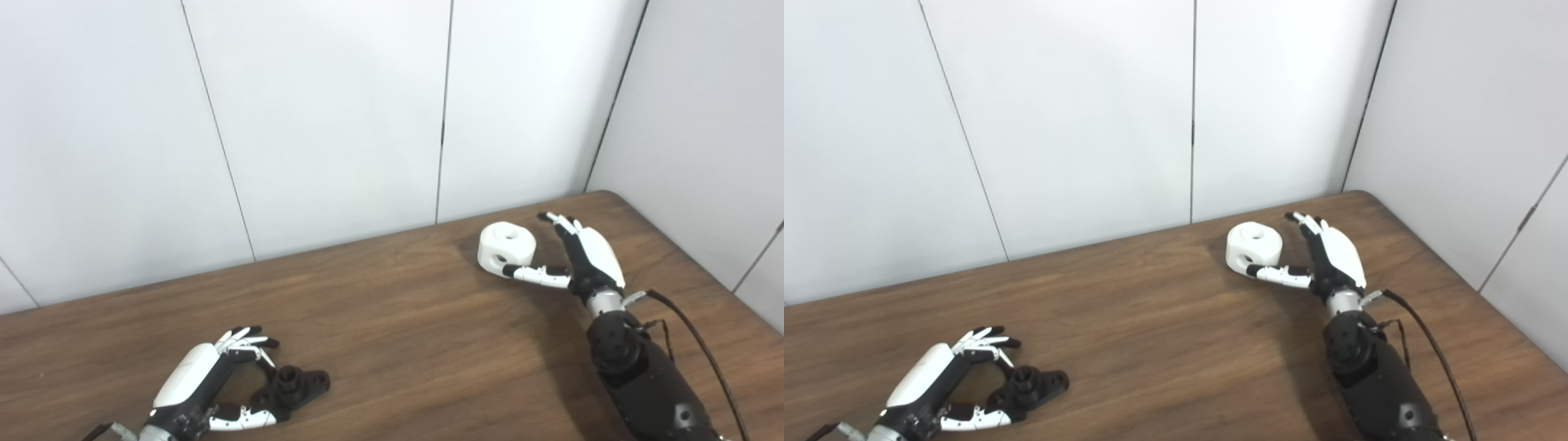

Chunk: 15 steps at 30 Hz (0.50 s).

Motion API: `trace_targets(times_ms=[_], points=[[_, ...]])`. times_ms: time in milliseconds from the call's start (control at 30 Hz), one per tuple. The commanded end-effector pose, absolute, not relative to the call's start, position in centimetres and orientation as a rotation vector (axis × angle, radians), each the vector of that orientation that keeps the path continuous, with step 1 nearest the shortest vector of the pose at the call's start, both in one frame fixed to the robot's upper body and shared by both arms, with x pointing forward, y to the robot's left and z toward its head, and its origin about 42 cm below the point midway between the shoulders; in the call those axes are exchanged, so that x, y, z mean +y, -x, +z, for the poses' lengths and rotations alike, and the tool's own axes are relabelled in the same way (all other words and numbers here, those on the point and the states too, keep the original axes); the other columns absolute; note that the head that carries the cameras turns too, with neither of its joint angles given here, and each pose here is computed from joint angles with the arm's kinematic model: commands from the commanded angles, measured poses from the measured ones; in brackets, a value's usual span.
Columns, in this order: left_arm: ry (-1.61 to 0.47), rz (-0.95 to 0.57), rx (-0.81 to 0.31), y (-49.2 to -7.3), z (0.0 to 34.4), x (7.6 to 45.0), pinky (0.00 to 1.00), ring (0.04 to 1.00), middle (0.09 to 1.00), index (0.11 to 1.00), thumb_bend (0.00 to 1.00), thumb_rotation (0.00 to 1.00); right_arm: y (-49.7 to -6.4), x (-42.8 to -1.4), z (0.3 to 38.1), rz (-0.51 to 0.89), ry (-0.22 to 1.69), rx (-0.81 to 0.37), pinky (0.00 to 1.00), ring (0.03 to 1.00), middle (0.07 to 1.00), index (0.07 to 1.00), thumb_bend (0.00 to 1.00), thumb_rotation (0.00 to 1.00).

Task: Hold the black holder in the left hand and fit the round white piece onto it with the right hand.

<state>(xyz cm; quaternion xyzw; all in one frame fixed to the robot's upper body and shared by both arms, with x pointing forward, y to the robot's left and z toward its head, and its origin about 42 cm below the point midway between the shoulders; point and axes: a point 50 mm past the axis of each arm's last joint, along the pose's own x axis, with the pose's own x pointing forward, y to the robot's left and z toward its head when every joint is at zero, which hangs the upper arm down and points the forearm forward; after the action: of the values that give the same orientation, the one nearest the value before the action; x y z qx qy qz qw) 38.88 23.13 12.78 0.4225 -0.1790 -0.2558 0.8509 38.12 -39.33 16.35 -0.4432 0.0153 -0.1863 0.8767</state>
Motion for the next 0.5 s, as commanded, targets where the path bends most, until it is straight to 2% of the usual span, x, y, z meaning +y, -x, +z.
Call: trace_targets(times_ms=[0,167,467], points=[[-0.916,-0.525,-0.407,-39.4,14.2,24.1,1.00,0.940,0.811,0.483,0.52,0.04,-39.3,-40.1,19.5,-0.432,0.984,-0.079,1.00,1.000,0.944,0.837,0.98,0.55],[-0.915,-0.519,-0.407,-39.3,14.3,24.2,1.00,0.938,0.809,0.483,0.52,0.04,-39.7,-39.5,19.1,-0.435,1.035,-0.061,1.00,1.000,0.946,0.774,0.97,0.53],[-0.912,-0.516,-0.412,-39.2,14.3,24.3,1.00,0.928,0.806,0.483,0.52,0.04,-40.5,-38.7,18.9,-0.435,1.069,-0.057,1.00,1.000,0.943,0.754,0.97,0.55]])
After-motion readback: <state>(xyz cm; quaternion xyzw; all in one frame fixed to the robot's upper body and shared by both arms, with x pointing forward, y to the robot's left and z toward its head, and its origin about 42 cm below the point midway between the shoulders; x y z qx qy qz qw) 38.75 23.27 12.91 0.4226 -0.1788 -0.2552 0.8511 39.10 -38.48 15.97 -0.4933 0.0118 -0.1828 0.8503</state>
